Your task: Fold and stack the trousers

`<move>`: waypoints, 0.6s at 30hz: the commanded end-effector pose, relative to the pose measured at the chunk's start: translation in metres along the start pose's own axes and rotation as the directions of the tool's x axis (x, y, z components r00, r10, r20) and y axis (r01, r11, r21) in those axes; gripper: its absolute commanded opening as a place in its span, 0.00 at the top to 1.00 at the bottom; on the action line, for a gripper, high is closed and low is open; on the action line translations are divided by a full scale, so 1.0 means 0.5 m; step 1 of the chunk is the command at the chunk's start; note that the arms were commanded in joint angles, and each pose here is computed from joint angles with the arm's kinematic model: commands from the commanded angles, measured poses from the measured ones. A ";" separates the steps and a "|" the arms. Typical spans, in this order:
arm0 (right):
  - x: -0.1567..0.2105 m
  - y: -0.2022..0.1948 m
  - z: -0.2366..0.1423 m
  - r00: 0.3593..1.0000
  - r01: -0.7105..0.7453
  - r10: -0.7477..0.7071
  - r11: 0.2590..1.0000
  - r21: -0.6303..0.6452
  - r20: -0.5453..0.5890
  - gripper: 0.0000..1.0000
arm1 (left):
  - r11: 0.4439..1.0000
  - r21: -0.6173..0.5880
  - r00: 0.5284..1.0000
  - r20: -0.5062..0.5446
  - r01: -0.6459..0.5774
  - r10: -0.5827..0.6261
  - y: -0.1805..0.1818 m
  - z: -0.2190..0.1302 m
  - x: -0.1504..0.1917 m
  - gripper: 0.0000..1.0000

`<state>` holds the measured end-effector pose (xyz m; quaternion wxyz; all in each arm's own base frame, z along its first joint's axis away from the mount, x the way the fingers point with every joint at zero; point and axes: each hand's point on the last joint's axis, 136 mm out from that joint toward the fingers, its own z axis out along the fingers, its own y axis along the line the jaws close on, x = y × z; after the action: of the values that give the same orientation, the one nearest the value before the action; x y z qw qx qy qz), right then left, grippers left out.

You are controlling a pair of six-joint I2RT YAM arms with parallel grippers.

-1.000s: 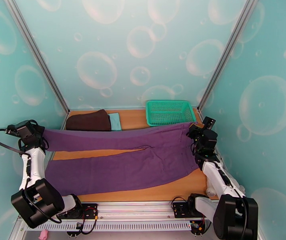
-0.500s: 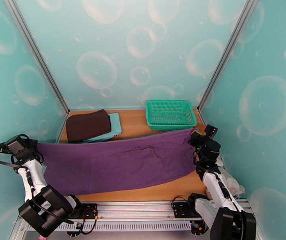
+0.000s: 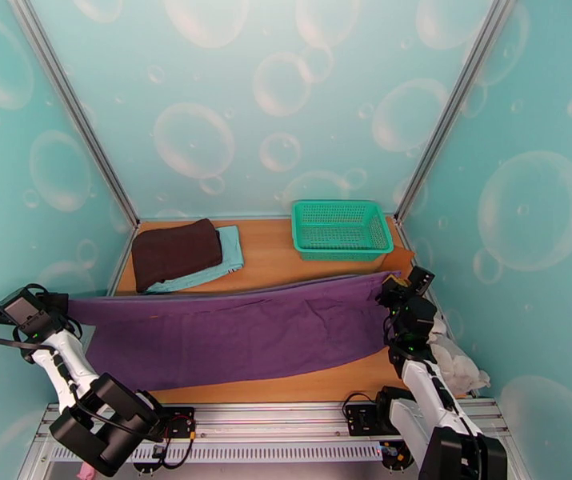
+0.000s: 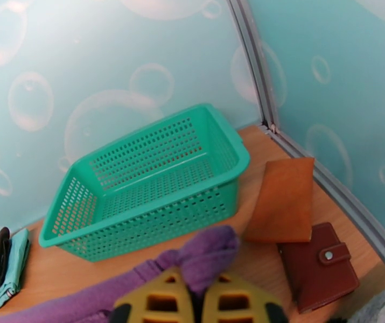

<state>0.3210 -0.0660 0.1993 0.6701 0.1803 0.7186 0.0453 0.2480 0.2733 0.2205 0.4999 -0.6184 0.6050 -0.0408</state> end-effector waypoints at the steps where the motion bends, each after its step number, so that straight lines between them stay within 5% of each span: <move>1: -0.054 -0.015 -0.013 0.993 0.029 -0.034 0.998 0.049 0.115 1.00 | 0.999 0.043 1.000 0.025 -0.012 0.011 -0.027 0.008 -0.032 1.00; 18: -0.037 -0.033 -0.057 0.986 0.041 -0.054 0.996 0.082 0.160 1.00 | 0.998 -0.035 0.998 0.030 0.049 -0.048 0.067 -0.030 -0.005 1.00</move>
<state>0.3004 -0.0699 0.1991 0.6925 0.1789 0.6987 0.0166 0.2241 0.2697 0.2031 0.4830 -0.6402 0.5957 -0.0446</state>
